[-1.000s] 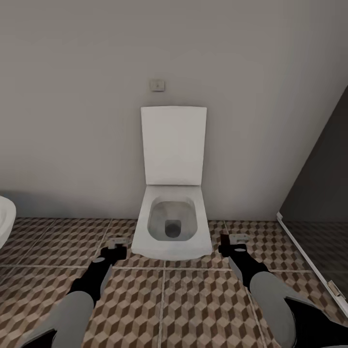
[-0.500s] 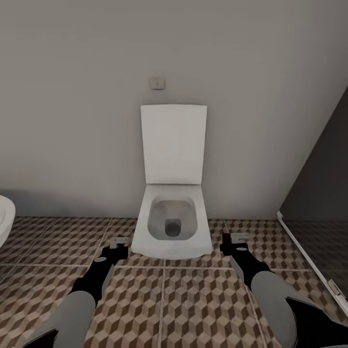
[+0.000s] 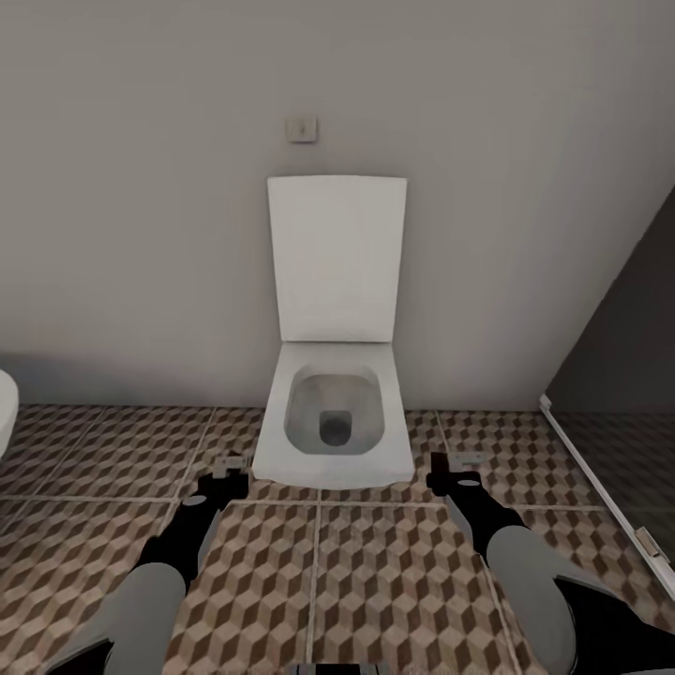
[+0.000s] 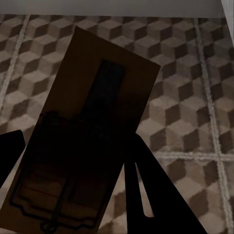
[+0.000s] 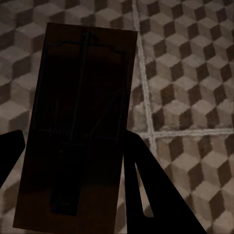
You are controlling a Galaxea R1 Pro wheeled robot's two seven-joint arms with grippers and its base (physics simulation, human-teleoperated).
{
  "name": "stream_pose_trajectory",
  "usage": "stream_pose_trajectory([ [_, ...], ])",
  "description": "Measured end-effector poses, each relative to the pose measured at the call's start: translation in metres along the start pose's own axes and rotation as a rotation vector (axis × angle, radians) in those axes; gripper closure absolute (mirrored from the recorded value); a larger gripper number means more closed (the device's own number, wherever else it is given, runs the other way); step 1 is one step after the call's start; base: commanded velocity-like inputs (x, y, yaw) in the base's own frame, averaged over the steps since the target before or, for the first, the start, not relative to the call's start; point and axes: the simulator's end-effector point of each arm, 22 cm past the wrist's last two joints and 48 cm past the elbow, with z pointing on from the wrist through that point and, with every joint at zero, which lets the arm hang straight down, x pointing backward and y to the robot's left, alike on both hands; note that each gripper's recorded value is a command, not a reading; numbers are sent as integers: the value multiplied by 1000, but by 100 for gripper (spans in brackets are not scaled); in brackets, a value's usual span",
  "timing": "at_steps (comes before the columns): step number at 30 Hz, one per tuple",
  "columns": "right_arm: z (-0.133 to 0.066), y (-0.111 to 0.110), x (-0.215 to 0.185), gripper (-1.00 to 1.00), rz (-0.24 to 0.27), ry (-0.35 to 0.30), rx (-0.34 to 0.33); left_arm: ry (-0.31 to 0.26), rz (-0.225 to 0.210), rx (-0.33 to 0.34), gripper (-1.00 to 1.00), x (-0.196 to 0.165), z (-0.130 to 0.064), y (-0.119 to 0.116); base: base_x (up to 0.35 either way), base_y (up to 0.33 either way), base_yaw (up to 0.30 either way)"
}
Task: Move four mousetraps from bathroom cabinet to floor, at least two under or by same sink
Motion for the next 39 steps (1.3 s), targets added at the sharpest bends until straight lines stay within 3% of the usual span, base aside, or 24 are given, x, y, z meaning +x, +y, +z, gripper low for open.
stream_pose_trajectory([
  [15,21,8,40,100,-21,70,-9,78,5,28,100,49,17,-18,0,0,0],
  [39,48,17,100,100,-41,168,-11,174,7,26,100,111,37,-17,0,0,0],
])
